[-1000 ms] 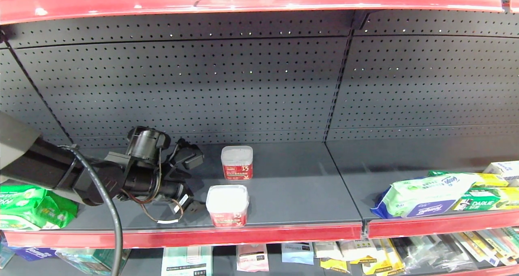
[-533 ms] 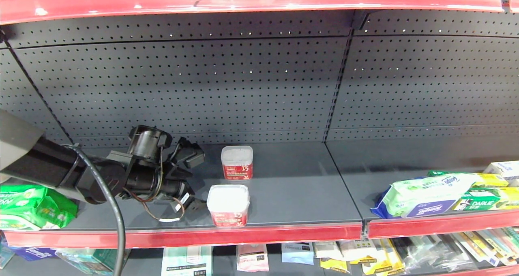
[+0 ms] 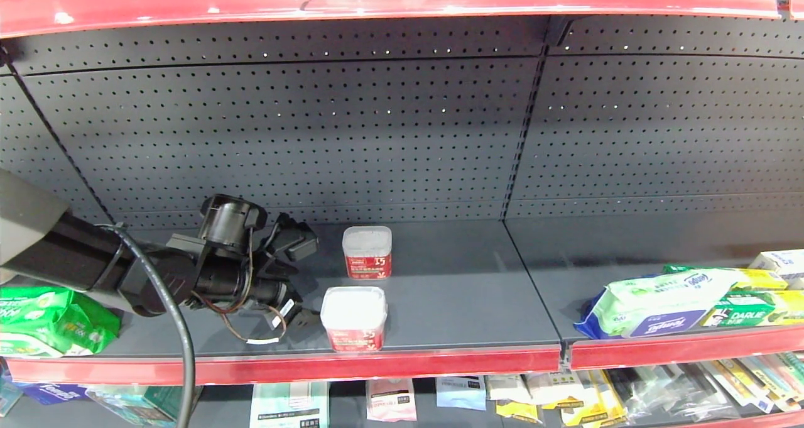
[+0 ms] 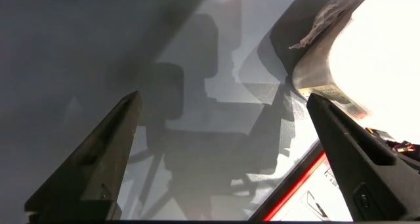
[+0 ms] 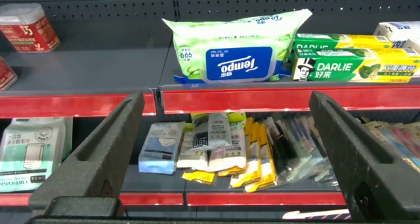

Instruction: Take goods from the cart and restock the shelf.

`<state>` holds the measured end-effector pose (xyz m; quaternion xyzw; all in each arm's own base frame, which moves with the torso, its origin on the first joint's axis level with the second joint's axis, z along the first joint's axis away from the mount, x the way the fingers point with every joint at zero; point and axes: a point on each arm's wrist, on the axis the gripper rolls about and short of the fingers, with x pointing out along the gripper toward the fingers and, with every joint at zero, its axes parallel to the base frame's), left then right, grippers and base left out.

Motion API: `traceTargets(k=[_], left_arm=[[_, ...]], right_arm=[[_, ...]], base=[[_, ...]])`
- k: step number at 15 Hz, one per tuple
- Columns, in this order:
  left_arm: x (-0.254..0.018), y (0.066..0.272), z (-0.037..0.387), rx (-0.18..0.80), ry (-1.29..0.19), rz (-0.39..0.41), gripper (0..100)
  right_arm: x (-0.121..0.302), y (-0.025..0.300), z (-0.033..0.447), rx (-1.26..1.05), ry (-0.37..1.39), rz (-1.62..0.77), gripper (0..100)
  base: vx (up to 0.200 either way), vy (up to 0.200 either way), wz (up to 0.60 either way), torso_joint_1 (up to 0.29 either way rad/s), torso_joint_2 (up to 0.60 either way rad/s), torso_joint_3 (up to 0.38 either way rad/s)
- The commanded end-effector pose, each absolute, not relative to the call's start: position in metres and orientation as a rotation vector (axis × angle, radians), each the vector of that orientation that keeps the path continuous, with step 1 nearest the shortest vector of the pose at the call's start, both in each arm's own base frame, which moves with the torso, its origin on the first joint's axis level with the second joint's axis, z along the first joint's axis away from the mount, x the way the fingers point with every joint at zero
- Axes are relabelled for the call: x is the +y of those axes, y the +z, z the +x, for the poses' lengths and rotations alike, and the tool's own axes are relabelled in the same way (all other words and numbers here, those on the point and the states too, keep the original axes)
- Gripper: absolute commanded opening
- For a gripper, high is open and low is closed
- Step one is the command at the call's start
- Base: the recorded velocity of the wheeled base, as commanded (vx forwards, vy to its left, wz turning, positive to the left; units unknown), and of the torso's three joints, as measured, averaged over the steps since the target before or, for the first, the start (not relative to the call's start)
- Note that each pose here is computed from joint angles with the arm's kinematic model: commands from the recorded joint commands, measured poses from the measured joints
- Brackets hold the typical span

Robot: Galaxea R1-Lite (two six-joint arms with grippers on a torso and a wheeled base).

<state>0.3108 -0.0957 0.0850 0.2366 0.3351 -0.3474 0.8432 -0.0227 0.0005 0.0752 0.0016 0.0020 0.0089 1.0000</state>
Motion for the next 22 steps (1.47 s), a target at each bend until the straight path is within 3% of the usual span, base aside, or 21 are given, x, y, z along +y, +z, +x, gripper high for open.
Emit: traceTargets(k=[1, 6, 10, 13, 16, 18, 20, 22], left_arm=[[-0.097, 0.085, 0.31, 0.706, -0.736, 0.501, 100], [-0.092, 0.087, 0.309, 0.707, -0.724, 0.495, 100], [-0.069, 0.105, 0.3, 0.668, -0.656, 0.478, 100], [-0.028, 0.133, 0.245, 0.621, -0.538, 0.44, 100], [-0.001, 0.154, 0.158, 0.549, -0.401, 0.367, 100], [-0.002, 0.17, 0.104, 0.478, -0.36, 0.311, 100], [-0.003, 0.172, 0.065, 0.401, -0.333, 0.304, 100], [-0.004, 0.173, 0.047, 0.335, -0.293, 0.233, 100]], right_arm=[[0.0, 0.075, -0.023, 0.005, 0.018, 0.003, 100], [0.0, 0.075, -0.023, 0.005, 0.018, 0.003, 100], [0.0, 0.075, -0.023, 0.005, 0.018, 0.003, 100], [0.0, 0.075, -0.023, 0.005, 0.02, 0.003, 100], [0.0, 0.075, -0.023, 0.005, 0.018, 0.003, 100], [0.0, 0.075, -0.023, 0.005, 0.018, 0.003, 100], [0.0, 0.075, -0.023, 0.005, 0.018, 0.003, 100], [0.0, 0.075, -0.023, 0.005, 0.02, 0.003, 100]], base=[[0.0, 0.0, 0.0, 0.0, 0.0, 0.0], [0.0, 0.0, 0.0, 0.0, 0.0, 0.0], [0.0, 0.0, 0.0, 0.0, 0.0, 0.0], [0.0, 0.0, 0.0, 0.0, 0.0, 0.0], [0.0, 0.0, 0.0, 0.0, 0.0, 0.0], [0.0, 0.0, 0.0, 0.0, 0.0, 0.0], [0.0, 0.0, 0.0, 0.0, 0.0, 0.0], [0.0, 0.0, 0.0, 0.0, 0.0, 0.0]])
